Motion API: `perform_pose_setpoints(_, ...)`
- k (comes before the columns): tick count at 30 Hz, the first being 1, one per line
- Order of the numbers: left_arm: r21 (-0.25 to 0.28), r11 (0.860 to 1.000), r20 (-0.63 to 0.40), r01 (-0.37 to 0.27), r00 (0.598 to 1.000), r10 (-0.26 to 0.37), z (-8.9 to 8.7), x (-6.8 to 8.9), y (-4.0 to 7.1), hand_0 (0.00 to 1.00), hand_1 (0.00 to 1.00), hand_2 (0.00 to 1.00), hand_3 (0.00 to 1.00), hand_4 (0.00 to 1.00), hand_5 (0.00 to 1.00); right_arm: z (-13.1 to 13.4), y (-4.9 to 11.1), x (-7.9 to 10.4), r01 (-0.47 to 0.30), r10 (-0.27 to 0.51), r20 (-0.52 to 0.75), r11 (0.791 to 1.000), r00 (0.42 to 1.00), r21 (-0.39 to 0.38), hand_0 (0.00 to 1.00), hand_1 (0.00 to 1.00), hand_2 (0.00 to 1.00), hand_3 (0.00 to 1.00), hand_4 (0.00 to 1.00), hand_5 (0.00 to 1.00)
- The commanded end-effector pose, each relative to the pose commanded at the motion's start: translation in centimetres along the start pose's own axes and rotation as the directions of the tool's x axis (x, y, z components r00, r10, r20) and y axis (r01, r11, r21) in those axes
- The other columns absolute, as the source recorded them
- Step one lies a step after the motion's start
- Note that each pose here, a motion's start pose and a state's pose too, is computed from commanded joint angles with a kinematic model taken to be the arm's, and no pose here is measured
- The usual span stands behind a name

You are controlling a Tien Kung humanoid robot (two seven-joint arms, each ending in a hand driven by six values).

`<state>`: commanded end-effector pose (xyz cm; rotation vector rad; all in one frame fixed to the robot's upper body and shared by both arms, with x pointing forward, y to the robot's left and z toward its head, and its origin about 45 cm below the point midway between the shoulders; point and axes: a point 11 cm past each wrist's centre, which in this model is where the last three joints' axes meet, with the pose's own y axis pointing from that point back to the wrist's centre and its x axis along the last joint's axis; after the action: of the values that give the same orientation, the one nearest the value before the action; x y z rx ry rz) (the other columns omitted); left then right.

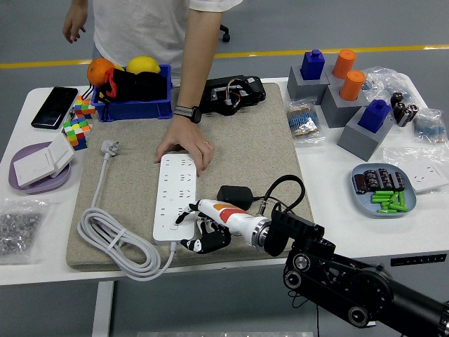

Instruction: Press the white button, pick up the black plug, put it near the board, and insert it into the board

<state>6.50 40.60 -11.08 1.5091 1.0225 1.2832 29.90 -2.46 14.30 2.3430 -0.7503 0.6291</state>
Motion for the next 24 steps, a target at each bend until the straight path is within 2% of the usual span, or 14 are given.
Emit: perform_pose_setpoints(24,0.001,1.000,0.005,-0.002,1.000,0.002,0.0,0.1,0.0,0.702,0.679,0.629,0.688,0.515,0.213,1.6,-0.3,-1.0,0.016,-0.018,-0.058,0.999,0.998,-0.036,0.002,0.002,0.165,0.680,0.724,0.277)
